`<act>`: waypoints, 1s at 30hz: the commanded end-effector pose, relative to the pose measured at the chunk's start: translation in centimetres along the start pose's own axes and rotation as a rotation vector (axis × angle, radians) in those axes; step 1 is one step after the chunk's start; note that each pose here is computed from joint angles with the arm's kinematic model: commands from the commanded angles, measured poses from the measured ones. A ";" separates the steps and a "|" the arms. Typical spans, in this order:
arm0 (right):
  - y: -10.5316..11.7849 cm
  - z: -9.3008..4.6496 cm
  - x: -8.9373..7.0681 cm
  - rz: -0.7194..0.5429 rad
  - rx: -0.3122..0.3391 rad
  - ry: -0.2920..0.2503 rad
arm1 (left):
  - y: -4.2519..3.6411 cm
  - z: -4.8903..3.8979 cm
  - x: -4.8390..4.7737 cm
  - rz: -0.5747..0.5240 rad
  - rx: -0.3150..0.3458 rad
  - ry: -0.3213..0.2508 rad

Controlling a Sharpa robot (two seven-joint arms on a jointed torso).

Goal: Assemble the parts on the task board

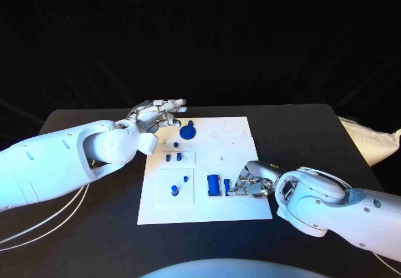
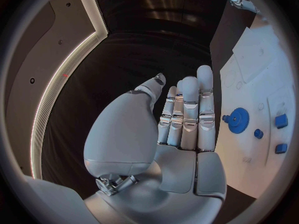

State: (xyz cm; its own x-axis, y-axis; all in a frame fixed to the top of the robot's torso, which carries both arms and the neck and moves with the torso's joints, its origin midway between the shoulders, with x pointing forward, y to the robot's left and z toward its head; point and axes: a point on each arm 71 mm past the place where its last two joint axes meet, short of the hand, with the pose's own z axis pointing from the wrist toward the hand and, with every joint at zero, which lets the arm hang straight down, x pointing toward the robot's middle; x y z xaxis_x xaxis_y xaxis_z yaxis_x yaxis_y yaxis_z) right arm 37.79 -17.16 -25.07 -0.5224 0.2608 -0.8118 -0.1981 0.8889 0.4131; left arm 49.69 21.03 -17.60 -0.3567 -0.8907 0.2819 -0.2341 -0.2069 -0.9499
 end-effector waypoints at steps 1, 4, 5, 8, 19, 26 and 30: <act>-0.2 0.4 0.3 -0.036 0.019 0.023 | -0.04 0.03 0.29 -0.008 0.004 0.022; -0.2 0.6 0.4 -0.041 0.021 0.026 | -0.04 0.02 0.27 -0.008 0.004 0.021; -0.1 0.6 0.4 -0.042 0.021 0.026 | -0.05 0.01 0.26 -0.008 0.004 0.021; 0.0 0.6 0.4 -0.042 0.015 0.022 | -0.05 0.00 0.22 -0.008 0.004 0.020; 0.0 0.2 -3.1 0.237 -0.139 -0.140 | 0.02 0.11 -0.03 -0.007 0.006 0.013; -2.9 2.2 -8.8 0.571 -0.180 -0.207 | 0.64 0.42 -0.59 -0.032 0.022 -0.048; -4.6 3.8 -10.9 0.735 -0.190 -0.211 | 1.07 0.78 -0.88 -0.038 0.035 -0.066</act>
State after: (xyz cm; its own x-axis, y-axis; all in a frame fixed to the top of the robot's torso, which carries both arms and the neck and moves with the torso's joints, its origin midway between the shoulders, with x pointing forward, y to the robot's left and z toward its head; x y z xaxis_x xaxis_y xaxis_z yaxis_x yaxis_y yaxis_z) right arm 47.09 -22.74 -19.80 -0.3713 0.6989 -0.6113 -0.0717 0.6348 0.7694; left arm 50.21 21.16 -19.12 -0.3135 -0.9032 0.2932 -0.2448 -0.2215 -0.9439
